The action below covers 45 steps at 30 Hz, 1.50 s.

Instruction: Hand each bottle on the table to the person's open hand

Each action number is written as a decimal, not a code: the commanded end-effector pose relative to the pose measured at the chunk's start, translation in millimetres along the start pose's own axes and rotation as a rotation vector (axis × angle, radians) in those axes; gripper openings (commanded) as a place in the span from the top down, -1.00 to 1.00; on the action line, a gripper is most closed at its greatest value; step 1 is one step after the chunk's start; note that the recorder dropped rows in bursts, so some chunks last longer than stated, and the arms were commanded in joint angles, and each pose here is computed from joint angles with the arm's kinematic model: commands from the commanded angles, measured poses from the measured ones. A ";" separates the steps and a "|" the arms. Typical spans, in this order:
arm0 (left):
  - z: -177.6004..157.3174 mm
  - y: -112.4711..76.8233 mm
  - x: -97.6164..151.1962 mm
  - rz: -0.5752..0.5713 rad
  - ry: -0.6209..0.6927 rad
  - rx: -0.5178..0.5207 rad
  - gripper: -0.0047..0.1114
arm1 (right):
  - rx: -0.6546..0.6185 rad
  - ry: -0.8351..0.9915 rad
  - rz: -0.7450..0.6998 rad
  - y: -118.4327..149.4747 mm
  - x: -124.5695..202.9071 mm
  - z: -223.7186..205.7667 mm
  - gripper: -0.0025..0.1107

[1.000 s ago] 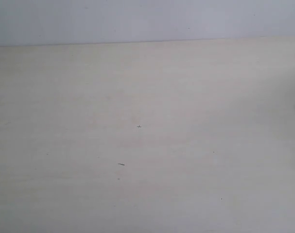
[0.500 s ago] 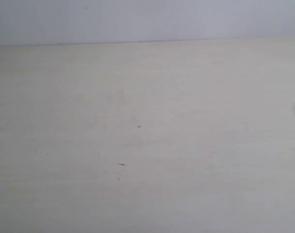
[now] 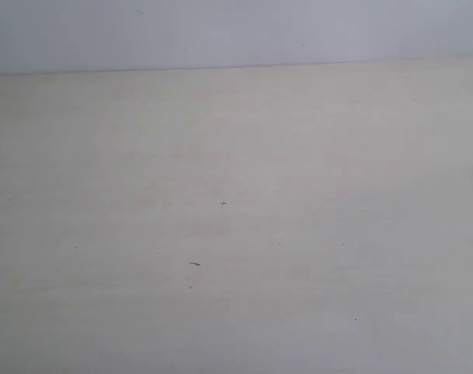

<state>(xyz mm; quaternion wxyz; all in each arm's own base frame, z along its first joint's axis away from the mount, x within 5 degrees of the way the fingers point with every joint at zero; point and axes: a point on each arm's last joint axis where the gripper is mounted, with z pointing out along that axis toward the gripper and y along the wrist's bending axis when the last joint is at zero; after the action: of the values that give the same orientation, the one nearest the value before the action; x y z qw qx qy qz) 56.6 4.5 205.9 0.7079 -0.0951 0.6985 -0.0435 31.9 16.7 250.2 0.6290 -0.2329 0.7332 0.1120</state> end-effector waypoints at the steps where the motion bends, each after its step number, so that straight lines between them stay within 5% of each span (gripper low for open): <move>1: -0.3 0.1 -0.5 -0.002 -0.006 -0.002 0.90 | -0.002 -0.011 0.000 0.2 0.4 0.5 0.92; 7: -0.3 0.1 -0.5 -0.002 -0.006 -0.002 0.90 | 0.051 -0.006 0.001 -2.0 0.5 0.5 0.92; 11: -0.3 0.1 -0.5 -0.002 -0.006 -0.002 0.90 | 0.209 -0.015 0.141 -4.8 -0.8 0.4 0.92; 15: -0.3 0.1 -0.5 -0.002 -0.006 -0.002 0.90 | 0.428 -0.041 0.157 -13.7 -3.5 -1.9 0.92; 19: -0.3 0.1 -0.5 -0.002 -0.006 -0.002 0.90 | 0.517 -0.155 0.126 -20.0 -3.0 1.1 0.92; 25: -0.3 0.1 -0.5 -0.002 -0.006 -0.002 0.90 | 0.494 -0.153 0.118 -20.3 43.1 22.0 0.92; 45: -0.3 0.1 -0.5 -0.002 -0.006 -0.002 0.90 | 0.463 -0.129 0.170 -18.5 46.2 23.3 0.92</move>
<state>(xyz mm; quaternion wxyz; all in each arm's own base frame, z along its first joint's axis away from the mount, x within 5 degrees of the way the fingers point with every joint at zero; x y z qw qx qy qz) 56.6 4.5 205.8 0.7077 -0.0946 0.6989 -0.0429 56.6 2.0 204.8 0.7000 -0.0164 0.7140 0.0028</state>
